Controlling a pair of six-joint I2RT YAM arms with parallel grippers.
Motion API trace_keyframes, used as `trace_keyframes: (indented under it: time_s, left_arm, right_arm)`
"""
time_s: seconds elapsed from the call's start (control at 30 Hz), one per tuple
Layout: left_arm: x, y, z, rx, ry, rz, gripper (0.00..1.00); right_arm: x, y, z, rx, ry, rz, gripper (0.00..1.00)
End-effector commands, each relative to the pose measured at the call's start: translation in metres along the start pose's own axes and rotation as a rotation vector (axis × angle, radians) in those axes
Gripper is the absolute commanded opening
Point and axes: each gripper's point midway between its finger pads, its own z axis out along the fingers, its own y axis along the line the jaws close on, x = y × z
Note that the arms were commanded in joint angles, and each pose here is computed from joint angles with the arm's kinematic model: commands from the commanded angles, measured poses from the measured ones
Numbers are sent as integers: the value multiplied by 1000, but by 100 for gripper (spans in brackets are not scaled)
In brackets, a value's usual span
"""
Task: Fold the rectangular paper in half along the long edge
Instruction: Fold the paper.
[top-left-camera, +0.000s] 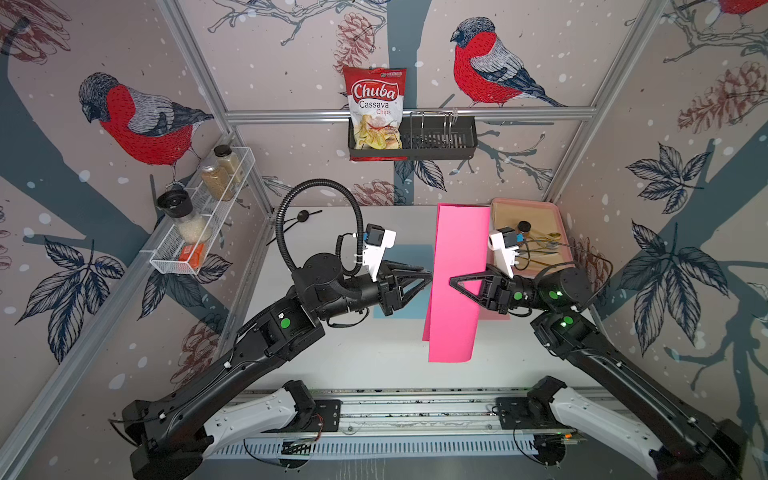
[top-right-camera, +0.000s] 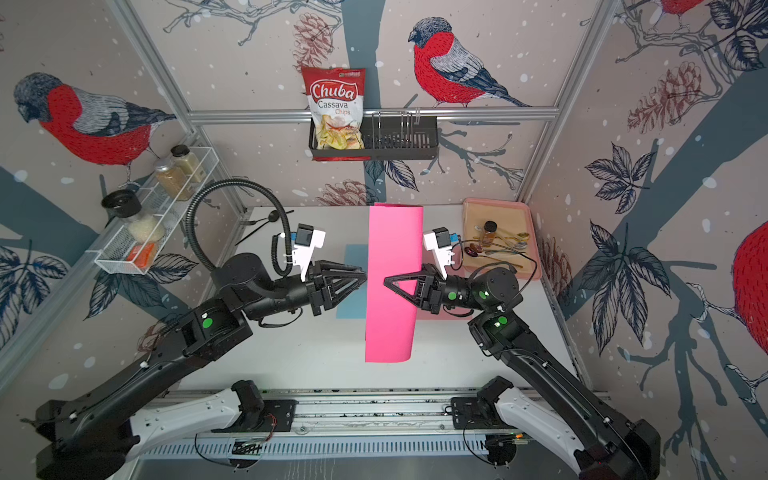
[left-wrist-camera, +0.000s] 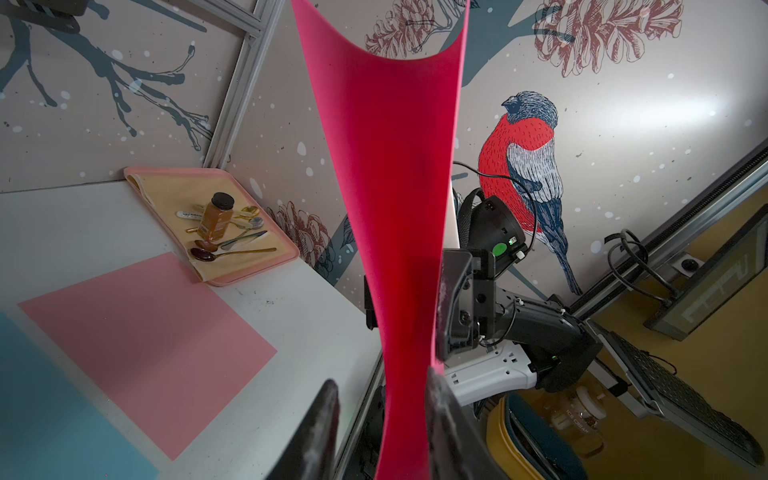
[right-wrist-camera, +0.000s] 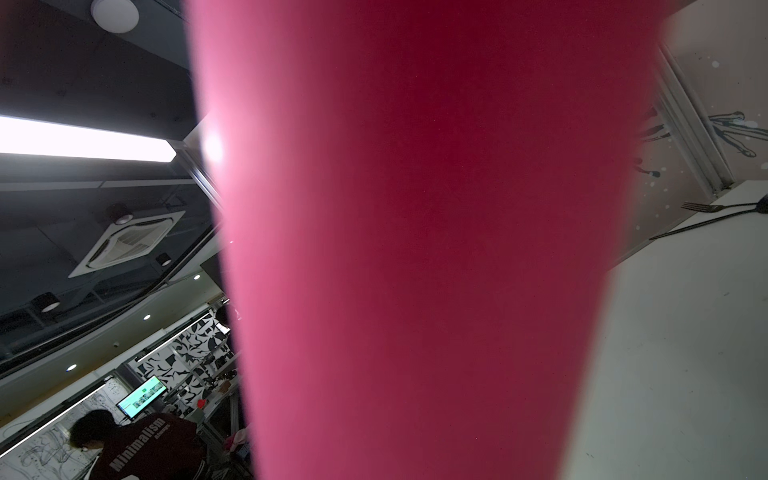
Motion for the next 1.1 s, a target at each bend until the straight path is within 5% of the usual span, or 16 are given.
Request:
trace_keyframes:
  time_s: [0.0, 1.07]
  left_arm:
    - [-4, -5, 0, 25, -19, 17, 38]
    - [-5, -11, -7, 37, -21, 10, 34]
  right_arm:
    - [-1, 5, 2, -16, 6, -23, 25]
    - [-6, -4, 2, 13, -18, -23, 24]
